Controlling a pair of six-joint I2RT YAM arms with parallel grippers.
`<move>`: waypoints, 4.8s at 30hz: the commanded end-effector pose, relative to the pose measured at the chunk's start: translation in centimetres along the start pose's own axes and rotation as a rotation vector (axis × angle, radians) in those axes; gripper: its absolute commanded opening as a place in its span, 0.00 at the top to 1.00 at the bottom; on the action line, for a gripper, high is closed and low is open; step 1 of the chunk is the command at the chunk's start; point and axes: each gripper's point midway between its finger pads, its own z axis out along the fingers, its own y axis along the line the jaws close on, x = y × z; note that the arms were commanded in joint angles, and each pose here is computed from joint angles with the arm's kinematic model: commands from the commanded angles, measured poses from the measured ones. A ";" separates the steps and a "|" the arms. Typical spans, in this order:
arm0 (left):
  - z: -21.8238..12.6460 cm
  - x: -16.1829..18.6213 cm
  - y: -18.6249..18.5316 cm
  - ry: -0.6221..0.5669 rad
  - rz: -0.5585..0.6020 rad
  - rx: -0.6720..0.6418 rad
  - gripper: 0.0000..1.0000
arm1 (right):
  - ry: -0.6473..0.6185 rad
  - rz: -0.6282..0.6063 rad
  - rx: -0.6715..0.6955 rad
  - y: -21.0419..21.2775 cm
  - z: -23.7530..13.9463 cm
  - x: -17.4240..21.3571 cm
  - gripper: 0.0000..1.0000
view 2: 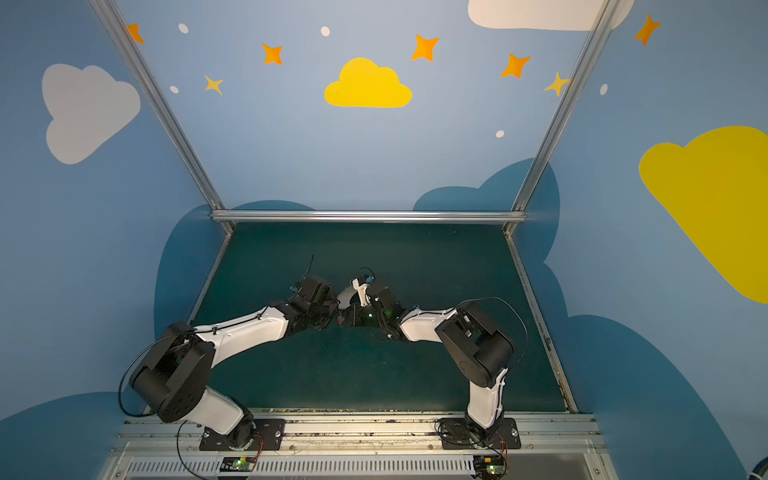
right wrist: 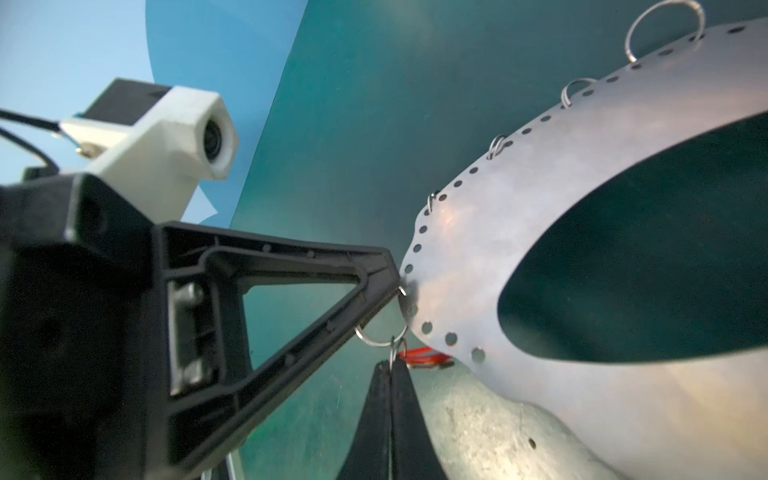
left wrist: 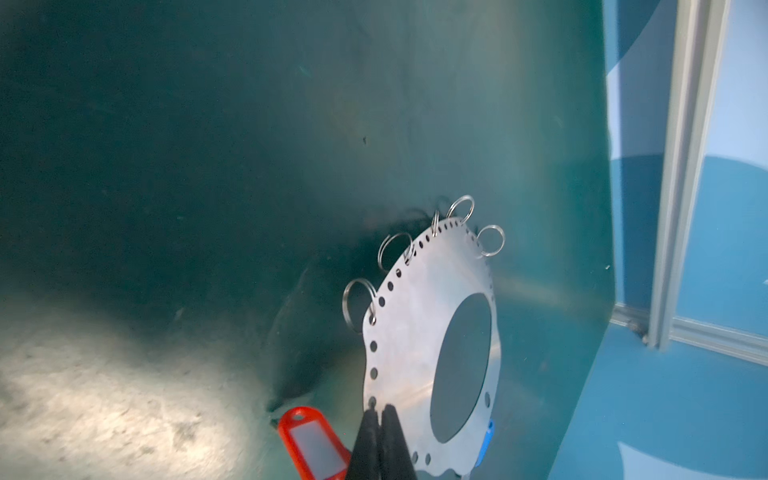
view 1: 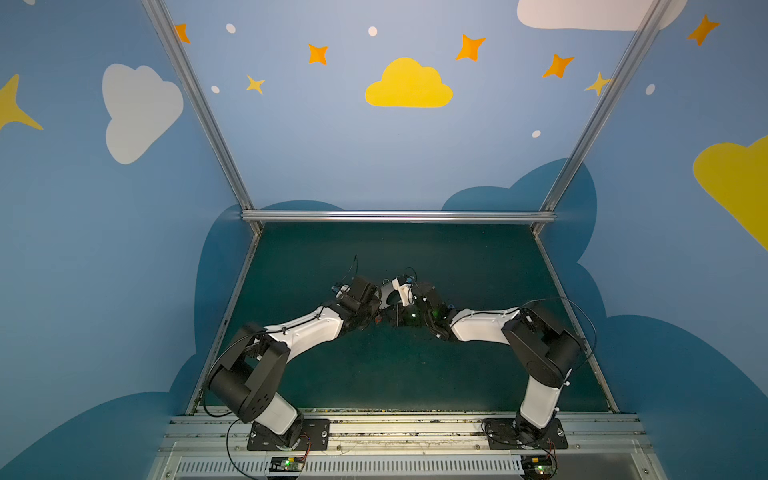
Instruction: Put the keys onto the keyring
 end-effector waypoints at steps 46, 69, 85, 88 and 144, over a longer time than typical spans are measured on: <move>-15.2 0.4 -9.2 0.213 0.463 0.413 0.68 | -0.096 -0.064 -0.587 8.9 -10.5 -5.2 1.00; -17.6 3.5 -13.0 0.359 0.500 0.718 0.65 | -0.229 -0.157 -0.642 12.9 -15.3 -7.9 1.00; -18.5 4.8 -13.5 0.386 0.527 0.788 0.84 | -0.287 -0.128 -0.650 13.1 -16.5 -9.0 1.00; -18.8 5.4 -13.8 0.405 0.542 0.808 0.86 | -0.282 -0.133 -0.657 13.3 -16.5 -9.0 1.00; -19.6 4.2 -14.1 0.050 0.983 0.630 0.96 | 0.158 -0.253 -0.280 13.1 -15.4 -3.2 0.98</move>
